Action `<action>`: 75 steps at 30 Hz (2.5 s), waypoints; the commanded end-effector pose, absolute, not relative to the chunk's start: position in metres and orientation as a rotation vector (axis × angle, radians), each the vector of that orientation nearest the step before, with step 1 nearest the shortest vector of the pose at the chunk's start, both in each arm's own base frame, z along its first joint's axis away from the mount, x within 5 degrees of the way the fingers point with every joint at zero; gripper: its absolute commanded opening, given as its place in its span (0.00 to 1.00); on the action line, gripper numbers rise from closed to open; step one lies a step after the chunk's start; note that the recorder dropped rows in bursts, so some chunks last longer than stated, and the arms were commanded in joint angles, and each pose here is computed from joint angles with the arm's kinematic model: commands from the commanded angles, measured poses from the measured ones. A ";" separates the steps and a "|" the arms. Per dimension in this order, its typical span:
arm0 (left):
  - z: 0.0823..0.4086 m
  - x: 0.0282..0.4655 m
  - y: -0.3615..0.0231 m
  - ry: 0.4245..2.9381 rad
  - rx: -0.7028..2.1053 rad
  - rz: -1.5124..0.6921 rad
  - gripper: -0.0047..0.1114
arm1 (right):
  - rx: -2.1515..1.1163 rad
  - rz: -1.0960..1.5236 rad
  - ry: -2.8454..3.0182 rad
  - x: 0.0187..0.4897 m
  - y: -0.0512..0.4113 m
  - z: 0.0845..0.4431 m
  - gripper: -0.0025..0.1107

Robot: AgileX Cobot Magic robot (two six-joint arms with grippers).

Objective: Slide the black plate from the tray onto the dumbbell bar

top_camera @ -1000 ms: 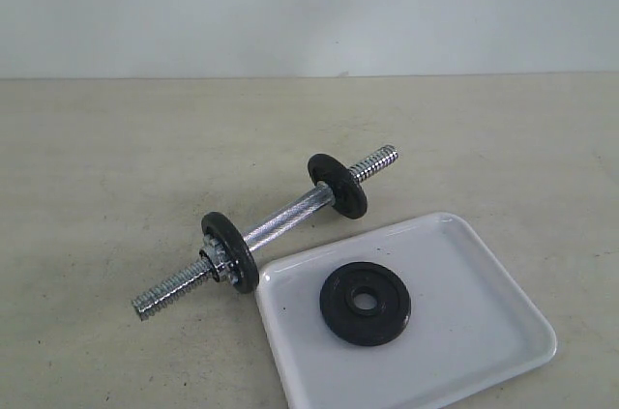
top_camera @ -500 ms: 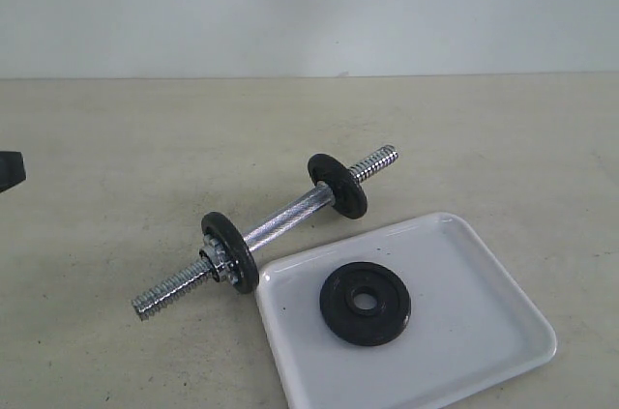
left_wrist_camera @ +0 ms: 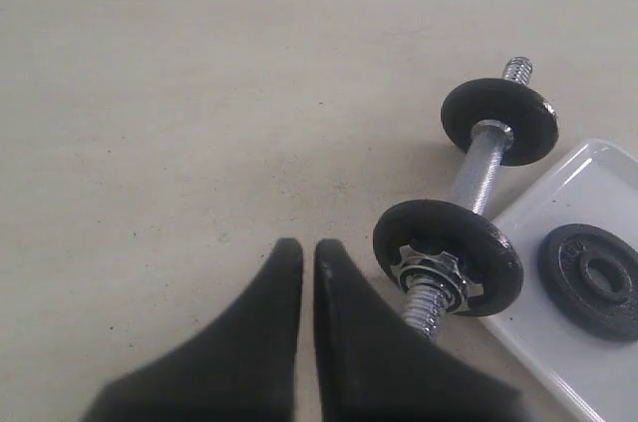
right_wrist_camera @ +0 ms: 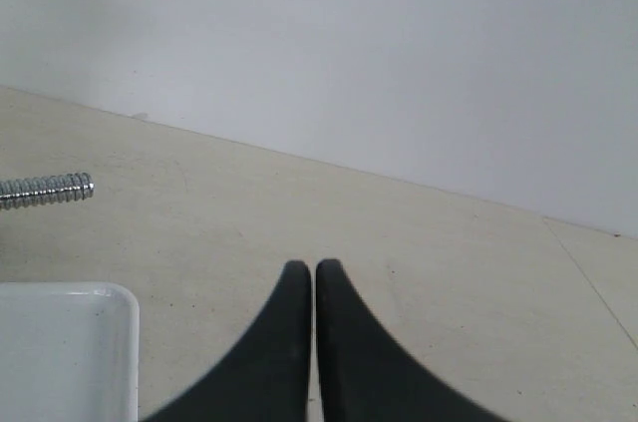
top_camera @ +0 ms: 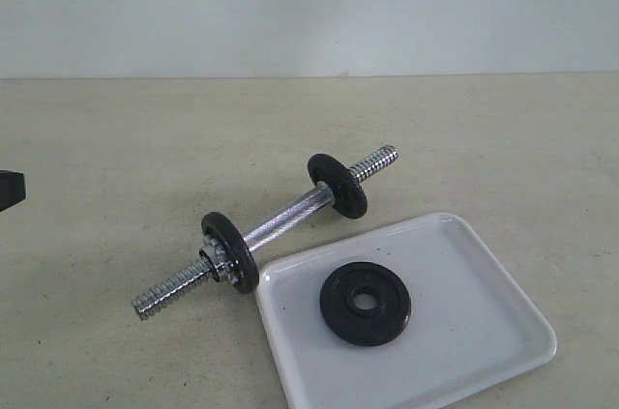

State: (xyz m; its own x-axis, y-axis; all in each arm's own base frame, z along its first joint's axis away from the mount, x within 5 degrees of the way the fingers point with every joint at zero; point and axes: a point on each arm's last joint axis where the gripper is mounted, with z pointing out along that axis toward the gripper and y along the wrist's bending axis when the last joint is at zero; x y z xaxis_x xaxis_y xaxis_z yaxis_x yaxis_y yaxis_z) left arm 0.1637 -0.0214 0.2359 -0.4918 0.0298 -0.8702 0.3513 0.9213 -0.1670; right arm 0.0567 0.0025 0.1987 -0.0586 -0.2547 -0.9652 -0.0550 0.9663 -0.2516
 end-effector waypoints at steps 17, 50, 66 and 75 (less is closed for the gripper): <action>0.234 0.163 -0.023 2.063 0.282 -0.401 0.08 | -0.243 -0.168 1.614 0.056 0.003 0.200 0.02; 0.234 0.162 -0.026 2.059 0.309 -0.446 0.08 | -0.243 -0.168 1.614 0.056 0.003 0.200 0.02; 0.235 0.161 -0.028 2.057 0.324 -0.470 0.08 | -0.243 -0.168 1.611 0.056 0.003 0.200 0.02; 0.235 0.161 -0.028 2.057 0.324 -0.470 0.08 | -0.242 -0.168 1.608 0.056 0.003 0.201 0.02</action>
State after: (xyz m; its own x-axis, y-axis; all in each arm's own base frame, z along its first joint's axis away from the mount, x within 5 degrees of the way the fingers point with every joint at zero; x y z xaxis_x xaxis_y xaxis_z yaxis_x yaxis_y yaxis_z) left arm 0.1615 -0.0262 0.2364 -0.4950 0.0335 -0.8683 0.3975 0.8973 -0.1920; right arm 0.0567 0.0025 0.1987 -0.0586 -0.2547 -0.9652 -0.0550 0.9663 -0.2516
